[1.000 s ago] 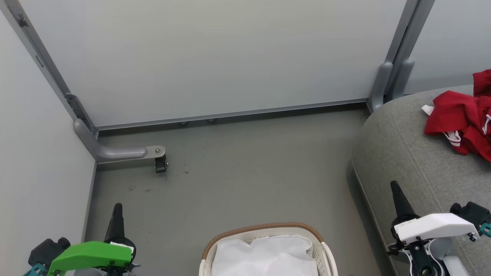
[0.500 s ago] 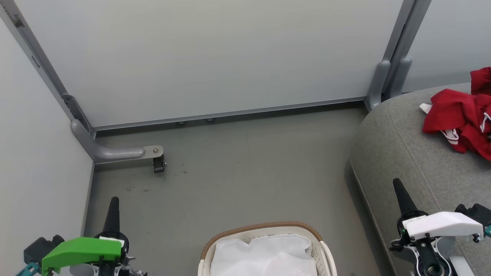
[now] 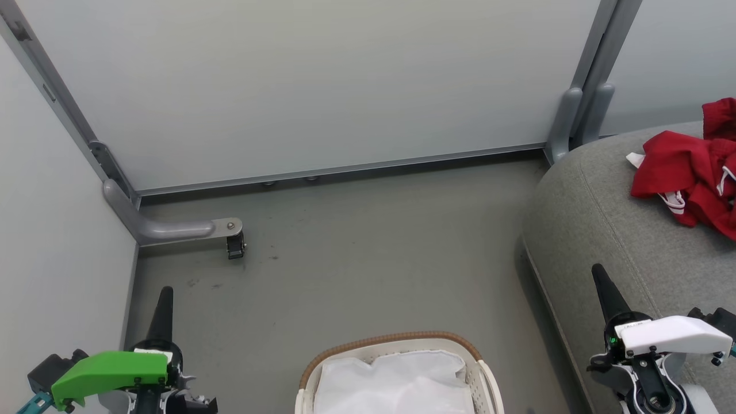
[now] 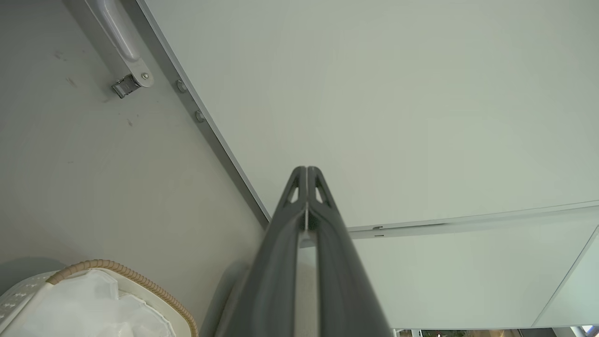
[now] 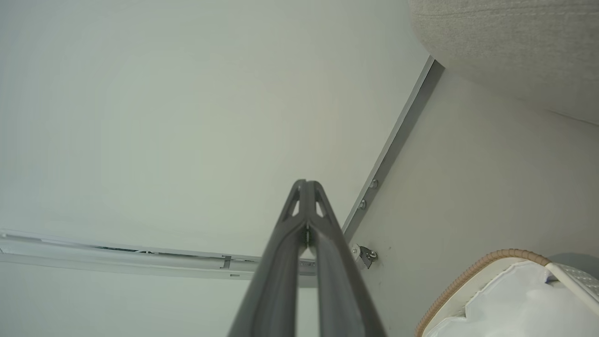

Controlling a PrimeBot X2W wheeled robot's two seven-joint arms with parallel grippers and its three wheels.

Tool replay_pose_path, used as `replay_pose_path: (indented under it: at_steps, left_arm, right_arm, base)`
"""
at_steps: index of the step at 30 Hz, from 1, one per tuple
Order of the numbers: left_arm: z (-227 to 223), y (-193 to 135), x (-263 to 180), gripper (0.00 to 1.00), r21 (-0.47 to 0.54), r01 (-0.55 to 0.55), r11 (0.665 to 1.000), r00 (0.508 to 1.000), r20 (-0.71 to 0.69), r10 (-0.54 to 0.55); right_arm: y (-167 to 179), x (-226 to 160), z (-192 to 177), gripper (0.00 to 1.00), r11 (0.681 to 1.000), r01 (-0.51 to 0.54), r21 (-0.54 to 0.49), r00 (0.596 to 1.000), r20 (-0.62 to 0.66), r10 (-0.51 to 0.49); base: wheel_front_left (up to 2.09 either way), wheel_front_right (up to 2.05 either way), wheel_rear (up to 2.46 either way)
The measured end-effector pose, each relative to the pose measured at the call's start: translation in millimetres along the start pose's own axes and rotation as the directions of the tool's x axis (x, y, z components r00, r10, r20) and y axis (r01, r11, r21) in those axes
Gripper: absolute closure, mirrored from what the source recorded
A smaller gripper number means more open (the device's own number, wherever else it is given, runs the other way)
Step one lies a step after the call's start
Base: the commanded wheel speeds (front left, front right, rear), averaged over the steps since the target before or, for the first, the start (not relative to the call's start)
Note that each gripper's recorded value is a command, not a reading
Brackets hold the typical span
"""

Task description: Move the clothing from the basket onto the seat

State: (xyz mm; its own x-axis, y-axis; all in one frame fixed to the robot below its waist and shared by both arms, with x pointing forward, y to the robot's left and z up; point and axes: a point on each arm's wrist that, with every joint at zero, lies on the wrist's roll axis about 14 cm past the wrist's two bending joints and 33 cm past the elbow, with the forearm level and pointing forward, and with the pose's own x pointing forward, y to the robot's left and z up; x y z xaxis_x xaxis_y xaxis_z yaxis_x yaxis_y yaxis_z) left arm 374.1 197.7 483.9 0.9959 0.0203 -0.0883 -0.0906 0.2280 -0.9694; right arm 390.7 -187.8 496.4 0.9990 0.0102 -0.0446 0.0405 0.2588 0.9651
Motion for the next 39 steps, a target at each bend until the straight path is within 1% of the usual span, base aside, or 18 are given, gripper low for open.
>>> replay_pose_path:
  at_steps: [15,35,39]
  left_arm:
    - [2.9,-7.0,4.7,1.0,-0.104,0.028,0.994,1.0,-0.002,-0.028]
    - [5.7,-18.1,10.7,1.0,-0.223,0.07,0.972,0.997,-0.005,-0.073]
    - [6.6,-20.1,11.7,1.0,-0.233,0.077,0.969,0.997,-0.001,-0.08]
  right_arm:
    - [2.8,-0.6,5.3,1.0,0.993,-0.015,0.116,1.0,0.006,0.014]
    - [6.8,-1.8,12.6,1.0,0.966,-0.04,0.254,0.999,0.018,0.037]
    - [7.1,-1.9,13.4,1.0,0.964,-0.042,0.264,0.999,0.02,0.039]
  base:
    - [0.0,0.0,0.0]
    - [0.0,0.0,0.0]
    - [0.0,0.0,0.0]
